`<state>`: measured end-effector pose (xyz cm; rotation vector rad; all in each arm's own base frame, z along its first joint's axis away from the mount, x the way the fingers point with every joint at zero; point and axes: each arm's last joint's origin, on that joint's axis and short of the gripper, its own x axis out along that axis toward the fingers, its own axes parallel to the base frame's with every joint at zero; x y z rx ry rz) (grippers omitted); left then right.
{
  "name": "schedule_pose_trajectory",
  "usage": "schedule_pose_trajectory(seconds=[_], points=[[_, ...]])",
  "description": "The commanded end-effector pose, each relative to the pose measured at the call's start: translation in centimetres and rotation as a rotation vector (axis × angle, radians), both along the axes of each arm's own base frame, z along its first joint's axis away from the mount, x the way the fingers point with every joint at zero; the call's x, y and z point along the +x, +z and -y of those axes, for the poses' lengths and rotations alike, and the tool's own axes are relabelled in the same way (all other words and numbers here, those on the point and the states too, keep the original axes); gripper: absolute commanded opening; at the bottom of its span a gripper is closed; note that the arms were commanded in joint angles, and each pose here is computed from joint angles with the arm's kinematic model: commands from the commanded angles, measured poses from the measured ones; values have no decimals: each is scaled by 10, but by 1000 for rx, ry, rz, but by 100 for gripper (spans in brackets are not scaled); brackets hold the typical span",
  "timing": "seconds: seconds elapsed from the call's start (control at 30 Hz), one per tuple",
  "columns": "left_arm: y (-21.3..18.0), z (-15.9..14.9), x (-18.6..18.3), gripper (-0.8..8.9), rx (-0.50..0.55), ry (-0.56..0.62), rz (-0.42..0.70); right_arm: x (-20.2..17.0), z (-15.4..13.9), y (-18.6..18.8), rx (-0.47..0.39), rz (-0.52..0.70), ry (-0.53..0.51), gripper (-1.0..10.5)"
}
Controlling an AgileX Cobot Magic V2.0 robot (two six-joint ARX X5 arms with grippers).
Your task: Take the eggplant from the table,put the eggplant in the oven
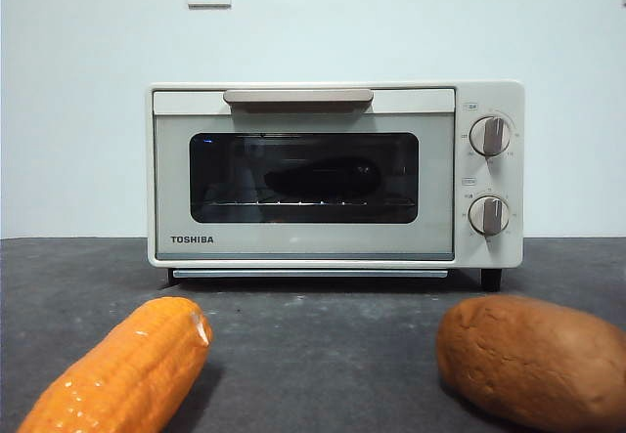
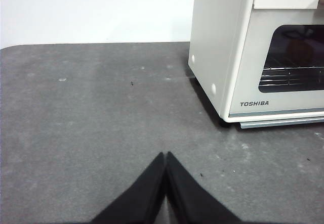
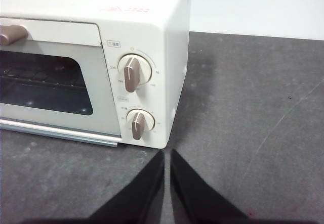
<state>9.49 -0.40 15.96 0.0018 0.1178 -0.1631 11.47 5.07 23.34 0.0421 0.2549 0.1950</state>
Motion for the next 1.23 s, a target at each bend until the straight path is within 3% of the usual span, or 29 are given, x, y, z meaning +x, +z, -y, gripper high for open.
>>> schedule_pose_trajectory(seconds=[0.03,0.6,0.73,0.9,1.03,1.23], points=[[-8,0,1,6,8,1,-13,0,-1,2,16,9,-2,3],[-8,0,1,6,8,1,-13,-1,0,3,13,11,-1,3],[-8,0,1,6,8,1,-13,-15,13,13,-89,137,-64,3],[-8,0,1,6,8,1,-14,-29,30,19,-84,247,-117,3],[-8,0,1,6,8,1,-14,-30,40,2,-87,254,-179,3],[-8,0,1,6,8,1,-13,-24,44,-40,-63,203,-102,3]])
